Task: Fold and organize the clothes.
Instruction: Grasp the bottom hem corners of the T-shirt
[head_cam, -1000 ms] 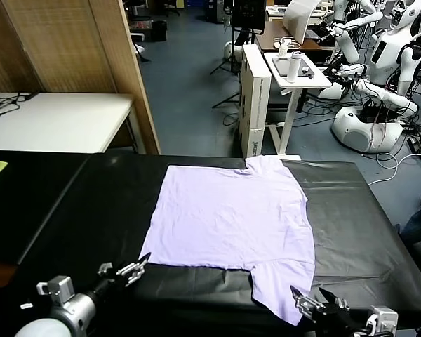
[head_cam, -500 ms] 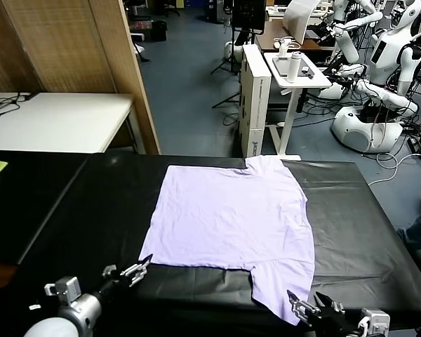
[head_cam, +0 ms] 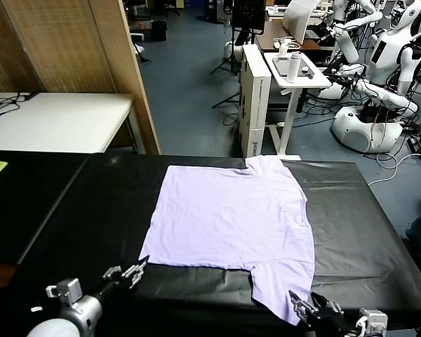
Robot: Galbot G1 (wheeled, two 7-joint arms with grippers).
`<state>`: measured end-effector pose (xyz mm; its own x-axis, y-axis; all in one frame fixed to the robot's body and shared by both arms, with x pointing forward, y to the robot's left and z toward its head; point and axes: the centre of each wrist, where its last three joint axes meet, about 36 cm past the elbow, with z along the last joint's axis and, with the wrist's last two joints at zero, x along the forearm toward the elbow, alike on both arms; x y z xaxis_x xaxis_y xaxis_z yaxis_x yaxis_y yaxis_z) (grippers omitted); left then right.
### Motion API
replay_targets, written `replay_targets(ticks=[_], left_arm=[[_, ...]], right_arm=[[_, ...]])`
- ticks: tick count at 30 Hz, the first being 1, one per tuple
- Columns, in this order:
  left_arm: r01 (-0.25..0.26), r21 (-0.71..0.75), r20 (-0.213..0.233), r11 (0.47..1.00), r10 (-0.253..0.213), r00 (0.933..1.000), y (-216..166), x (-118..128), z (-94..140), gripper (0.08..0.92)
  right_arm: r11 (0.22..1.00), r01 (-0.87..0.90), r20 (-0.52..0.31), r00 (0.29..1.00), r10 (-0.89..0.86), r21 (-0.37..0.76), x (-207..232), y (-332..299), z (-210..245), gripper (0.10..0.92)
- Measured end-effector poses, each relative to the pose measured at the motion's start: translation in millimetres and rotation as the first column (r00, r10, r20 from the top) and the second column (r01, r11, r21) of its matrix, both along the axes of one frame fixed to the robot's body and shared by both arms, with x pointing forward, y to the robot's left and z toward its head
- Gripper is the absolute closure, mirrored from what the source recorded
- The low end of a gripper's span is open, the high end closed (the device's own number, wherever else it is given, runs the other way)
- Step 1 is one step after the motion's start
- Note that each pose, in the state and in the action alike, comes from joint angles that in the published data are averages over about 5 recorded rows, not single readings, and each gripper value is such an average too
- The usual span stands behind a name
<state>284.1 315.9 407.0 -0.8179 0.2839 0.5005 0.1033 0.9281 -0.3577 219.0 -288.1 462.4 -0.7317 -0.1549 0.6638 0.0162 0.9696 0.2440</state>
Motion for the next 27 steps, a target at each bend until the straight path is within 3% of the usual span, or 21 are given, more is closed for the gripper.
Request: replay_targets(ticks=[4,10,19,27], left_arm=[[0.001,0.000,-0.001,1.000,-0.001,1.0000,0,1,-1,0.722],[0.001,0.001,0.000,1.000,-0.001,1.0000,0,2,-2,0.788],[0.002,0.007,0.005,1.000,-0.002,1.0000,-3,-2,3,0.796],[-0.004,0.047,-0.025,0.999,0.005,0.9997,-3,-28,14,0.798]], right_arm=[[1.000,0.000,0.001,1.000,0.000,0.000,0,0,0,0.739],[1.000,0.000,0.003,1.000,0.000,-0.005,-2,0,3,0.868],[0.997,0.003,-0.061,0.998,-0.008,-0.079,-15,5,23,0.884],[0.996,-0.006,-0.057,0.998,0.001,-0.092,-21,8,33,0.884]])
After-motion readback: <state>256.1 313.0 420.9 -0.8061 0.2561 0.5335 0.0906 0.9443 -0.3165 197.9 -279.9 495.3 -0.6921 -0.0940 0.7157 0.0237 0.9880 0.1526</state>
